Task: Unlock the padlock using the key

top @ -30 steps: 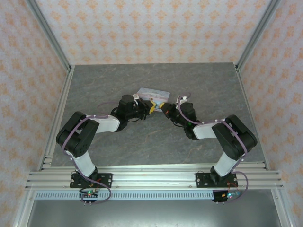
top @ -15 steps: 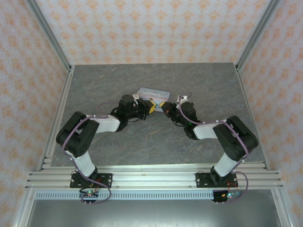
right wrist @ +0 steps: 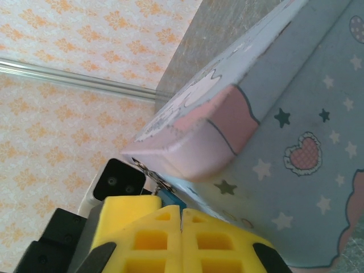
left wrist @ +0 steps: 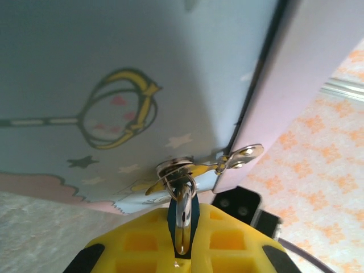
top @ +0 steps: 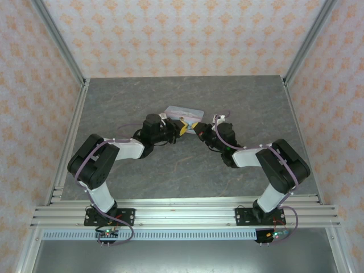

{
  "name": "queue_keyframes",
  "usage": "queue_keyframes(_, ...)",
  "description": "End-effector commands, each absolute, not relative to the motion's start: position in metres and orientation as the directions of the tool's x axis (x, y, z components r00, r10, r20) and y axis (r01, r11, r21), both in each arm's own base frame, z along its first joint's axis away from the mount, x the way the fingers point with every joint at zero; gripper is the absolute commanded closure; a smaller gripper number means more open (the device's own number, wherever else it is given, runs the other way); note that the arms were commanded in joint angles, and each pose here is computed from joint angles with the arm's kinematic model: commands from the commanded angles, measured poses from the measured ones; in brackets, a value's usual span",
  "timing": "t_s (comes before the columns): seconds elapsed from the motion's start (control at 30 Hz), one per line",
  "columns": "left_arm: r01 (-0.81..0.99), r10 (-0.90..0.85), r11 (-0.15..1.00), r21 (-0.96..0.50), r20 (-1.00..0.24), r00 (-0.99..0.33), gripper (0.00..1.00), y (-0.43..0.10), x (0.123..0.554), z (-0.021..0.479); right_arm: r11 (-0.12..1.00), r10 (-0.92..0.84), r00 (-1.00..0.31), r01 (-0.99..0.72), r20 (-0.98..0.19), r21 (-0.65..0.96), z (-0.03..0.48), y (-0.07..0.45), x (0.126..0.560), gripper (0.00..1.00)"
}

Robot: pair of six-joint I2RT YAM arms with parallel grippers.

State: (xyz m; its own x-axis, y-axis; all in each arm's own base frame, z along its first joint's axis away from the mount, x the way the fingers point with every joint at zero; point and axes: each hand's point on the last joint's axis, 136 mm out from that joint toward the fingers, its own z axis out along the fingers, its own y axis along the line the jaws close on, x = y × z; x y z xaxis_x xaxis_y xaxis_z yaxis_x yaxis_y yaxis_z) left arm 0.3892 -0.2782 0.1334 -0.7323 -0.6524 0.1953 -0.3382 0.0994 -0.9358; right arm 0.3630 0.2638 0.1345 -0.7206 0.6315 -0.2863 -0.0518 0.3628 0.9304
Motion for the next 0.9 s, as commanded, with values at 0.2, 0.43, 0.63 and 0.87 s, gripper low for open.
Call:
queue_keyframes(0.2, -0.263, -0.632, -0.025, -0.964, 0.219, -0.744, 1.00, -0.295, 0.382, 0.181, 0.327, 0.638, -0.716, -0.081, -0.283, 0.942, 0.142, 0.269, 0.360, 1.00)
queue_keyframes(0.43, -0.278, -0.657, 0.025, -0.960, 0.194, -0.729, 1.00, -0.287, 0.375, 0.173, 0.333, 0.645, -0.709, -0.075, -0.285, 0.940, 0.143, 0.262, 0.352, 1.00)
queue_keyframes(0.63, -0.303, -0.671, 0.033, -0.952, 0.203, -0.713, 1.00, -0.284, 0.373, 0.161, 0.363, 0.653, -0.698, -0.052, -0.294, 0.930, 0.135, 0.244, 0.335, 1.00)
queue_keyframes(0.87, -0.314, -0.679, 0.041, -0.948, 0.204, -0.705, 1.00, -0.283, 0.373, 0.158, 0.380, 0.671, -0.667, -0.063, -0.322, 0.923, 0.144, 0.232, 0.330, 1.00)
